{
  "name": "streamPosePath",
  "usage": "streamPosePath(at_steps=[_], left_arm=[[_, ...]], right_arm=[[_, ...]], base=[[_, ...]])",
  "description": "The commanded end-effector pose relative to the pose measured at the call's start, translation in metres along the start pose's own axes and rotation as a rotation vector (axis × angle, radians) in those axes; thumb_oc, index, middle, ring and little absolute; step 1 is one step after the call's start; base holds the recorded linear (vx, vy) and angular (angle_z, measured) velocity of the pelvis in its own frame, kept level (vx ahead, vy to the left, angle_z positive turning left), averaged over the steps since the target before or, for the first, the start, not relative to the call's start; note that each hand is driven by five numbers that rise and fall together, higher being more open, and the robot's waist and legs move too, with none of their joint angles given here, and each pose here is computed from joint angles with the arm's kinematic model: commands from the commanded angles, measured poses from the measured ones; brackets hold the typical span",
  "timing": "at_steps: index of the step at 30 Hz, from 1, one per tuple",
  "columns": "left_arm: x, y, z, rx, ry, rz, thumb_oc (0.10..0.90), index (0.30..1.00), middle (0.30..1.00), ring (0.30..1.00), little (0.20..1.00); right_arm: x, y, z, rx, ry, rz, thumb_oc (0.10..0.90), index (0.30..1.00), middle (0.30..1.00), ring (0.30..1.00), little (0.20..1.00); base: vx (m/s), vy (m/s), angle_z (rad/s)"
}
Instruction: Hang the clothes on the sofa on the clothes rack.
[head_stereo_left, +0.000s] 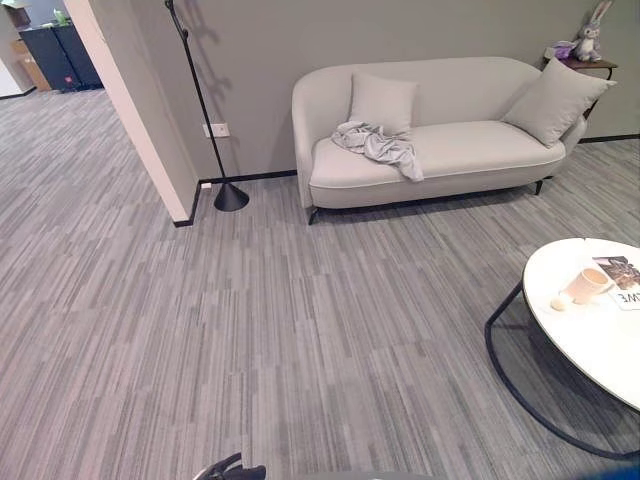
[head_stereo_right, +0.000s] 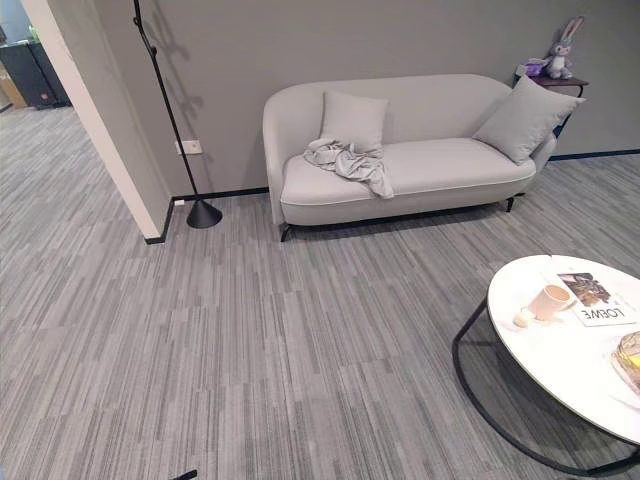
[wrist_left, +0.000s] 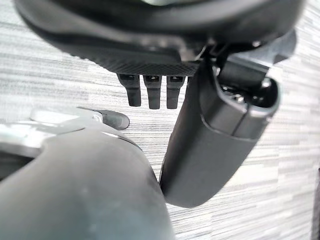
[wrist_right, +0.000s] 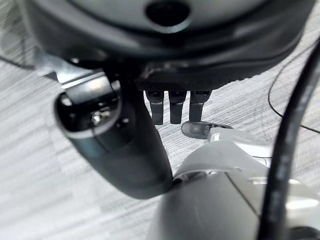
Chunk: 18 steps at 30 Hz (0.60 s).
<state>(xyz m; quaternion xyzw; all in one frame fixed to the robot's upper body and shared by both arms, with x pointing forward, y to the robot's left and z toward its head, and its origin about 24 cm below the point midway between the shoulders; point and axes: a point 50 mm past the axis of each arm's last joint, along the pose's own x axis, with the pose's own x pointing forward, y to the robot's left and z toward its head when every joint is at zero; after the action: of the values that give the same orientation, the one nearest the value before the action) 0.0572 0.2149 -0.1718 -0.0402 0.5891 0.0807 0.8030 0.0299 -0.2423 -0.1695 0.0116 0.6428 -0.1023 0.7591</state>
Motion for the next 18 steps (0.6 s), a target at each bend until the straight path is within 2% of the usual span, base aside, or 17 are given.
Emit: streamPosePath(at_steps=[1, 5, 10, 18], left_arm=[[0.002, -0.013, -0.002, 0.229, 0.042, -0.034, 0.8, 0.9, 0.9, 0.9, 0.9], [0.003, -0.015, 0.01, 0.331, 0.009, -0.036, 0.8, 0.9, 0.9, 0.9, 0.9], [0.005, -0.02, 0.022, 0.371, -0.029, -0.044, 0.8, 0.9, 0.9, 0.9, 0.9], [0.005, -0.014, 0.023, 0.409, -0.009, -0.035, 0.8, 0.9, 0.9, 0.9, 0.9]], right_arm=[[0.003, 0.039, 0.01, -0.131, -0.006, 0.128, 0.8, 0.9, 0.9, 0.9, 0.9], [0.004, 0.04, 0.018, -0.169, -0.022, 0.127, 0.8, 0.9, 0.9, 0.9, 0.9], [0.004, 0.037, 0.028, -0.16, -0.052, 0.12, 0.8, 0.9, 0.9, 0.9, 0.9], [0.003, 0.032, 0.041, 0.029, -0.111, 0.111, 0.8, 0.9, 0.9, 0.9, 0.9]], base=[[0.08, 0.075, 0.01], [0.06, 0.081, 0.06], [0.06, 0.113, 0.12], [0.15, 0.201, 0.52]])
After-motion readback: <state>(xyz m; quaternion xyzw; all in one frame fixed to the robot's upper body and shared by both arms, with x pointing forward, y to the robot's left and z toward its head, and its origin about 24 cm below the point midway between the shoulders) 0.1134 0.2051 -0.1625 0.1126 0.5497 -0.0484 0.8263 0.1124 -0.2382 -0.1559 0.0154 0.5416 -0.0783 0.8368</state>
